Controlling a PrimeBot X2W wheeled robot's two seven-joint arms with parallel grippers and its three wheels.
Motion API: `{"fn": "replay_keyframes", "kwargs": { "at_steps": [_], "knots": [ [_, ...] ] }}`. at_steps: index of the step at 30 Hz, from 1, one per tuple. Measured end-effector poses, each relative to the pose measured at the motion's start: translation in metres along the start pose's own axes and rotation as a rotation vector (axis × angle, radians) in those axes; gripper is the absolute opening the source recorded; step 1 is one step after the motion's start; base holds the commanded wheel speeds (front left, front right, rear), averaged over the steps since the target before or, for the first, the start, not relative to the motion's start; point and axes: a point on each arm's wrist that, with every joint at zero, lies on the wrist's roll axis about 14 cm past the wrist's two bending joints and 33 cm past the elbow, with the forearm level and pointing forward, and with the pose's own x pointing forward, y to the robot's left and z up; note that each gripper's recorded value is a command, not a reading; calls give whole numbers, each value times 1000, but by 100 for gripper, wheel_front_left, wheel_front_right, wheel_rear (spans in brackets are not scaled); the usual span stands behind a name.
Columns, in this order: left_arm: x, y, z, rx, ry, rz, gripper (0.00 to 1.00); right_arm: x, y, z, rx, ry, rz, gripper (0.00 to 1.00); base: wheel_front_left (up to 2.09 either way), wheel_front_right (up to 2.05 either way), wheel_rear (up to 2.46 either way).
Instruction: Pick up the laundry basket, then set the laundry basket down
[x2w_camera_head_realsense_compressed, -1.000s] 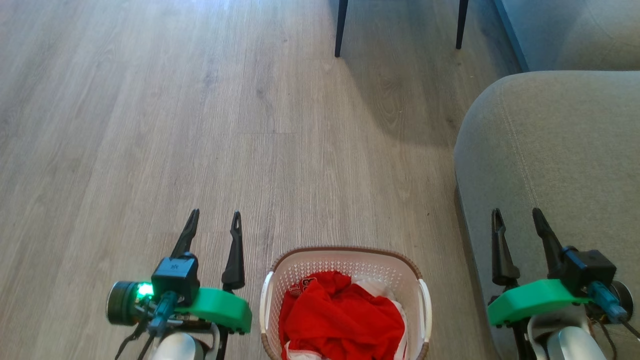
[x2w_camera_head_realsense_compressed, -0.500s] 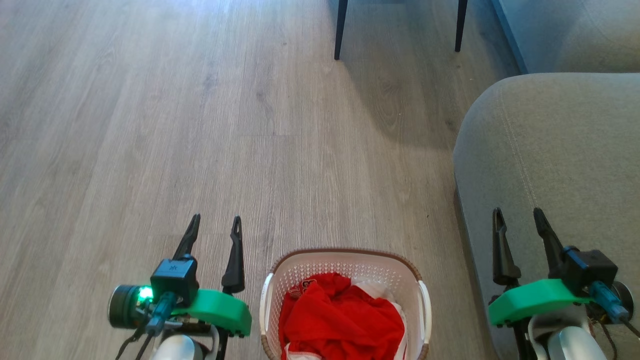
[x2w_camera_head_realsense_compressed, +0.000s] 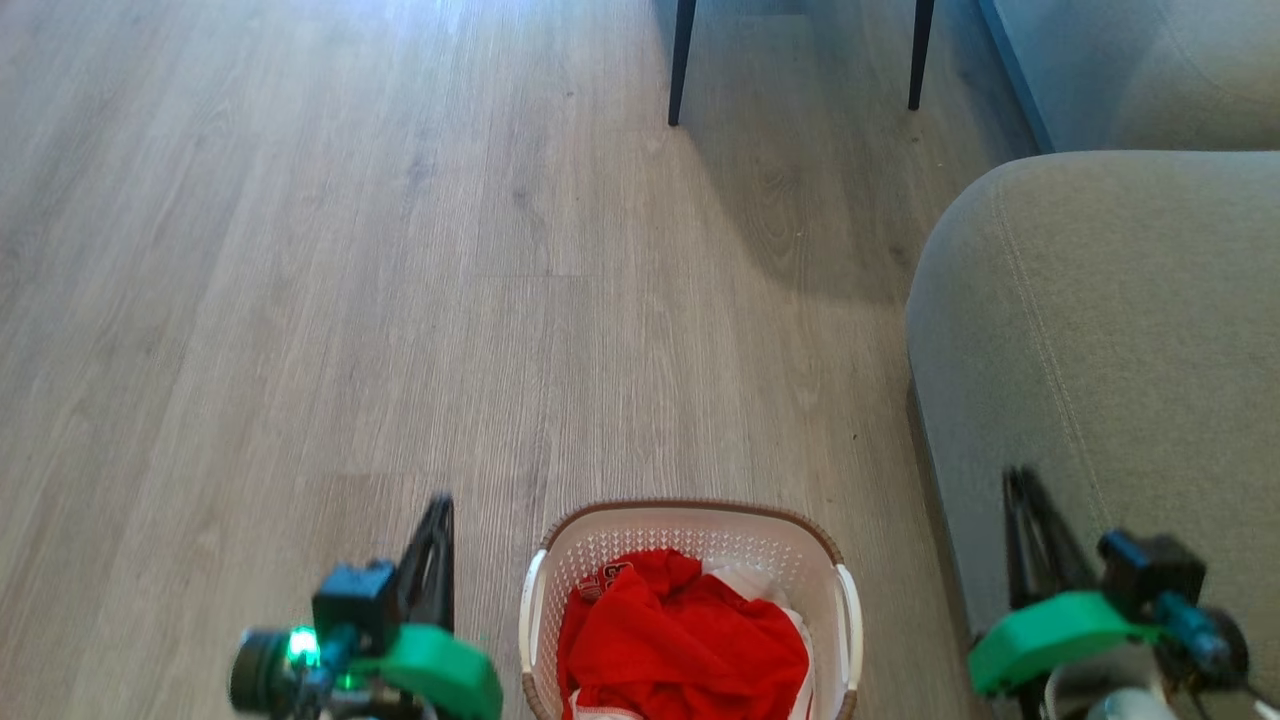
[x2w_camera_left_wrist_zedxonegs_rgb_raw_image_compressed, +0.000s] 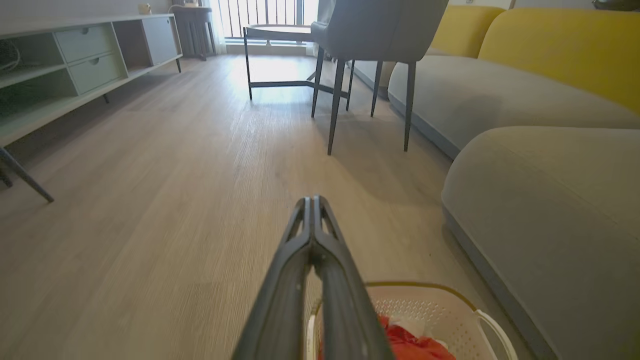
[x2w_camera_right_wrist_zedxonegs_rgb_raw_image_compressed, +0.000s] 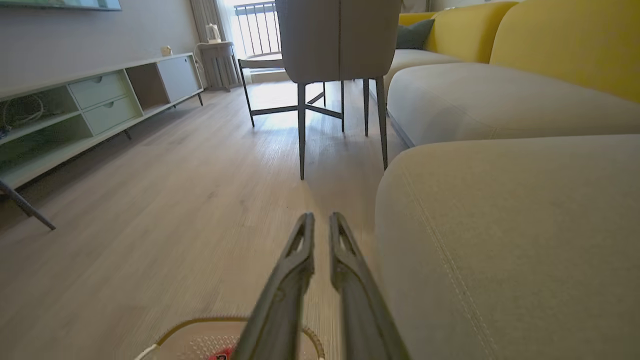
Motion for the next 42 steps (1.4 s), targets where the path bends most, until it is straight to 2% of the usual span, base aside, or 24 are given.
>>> {"fn": "replay_keyframes", "kwargs": {
  "at_steps": [3, 42],
  "knots": [
    [-11, 2, -19, -30, 62, 16, 0, -10, -4, -16, 27, 52, -19, 0, 0, 0, 0],
    [3, 24, -25, -475, 125, 106, 0, -10, -32, -22, 447, 74, -166, 0, 0, 0, 0]
  ]
}}
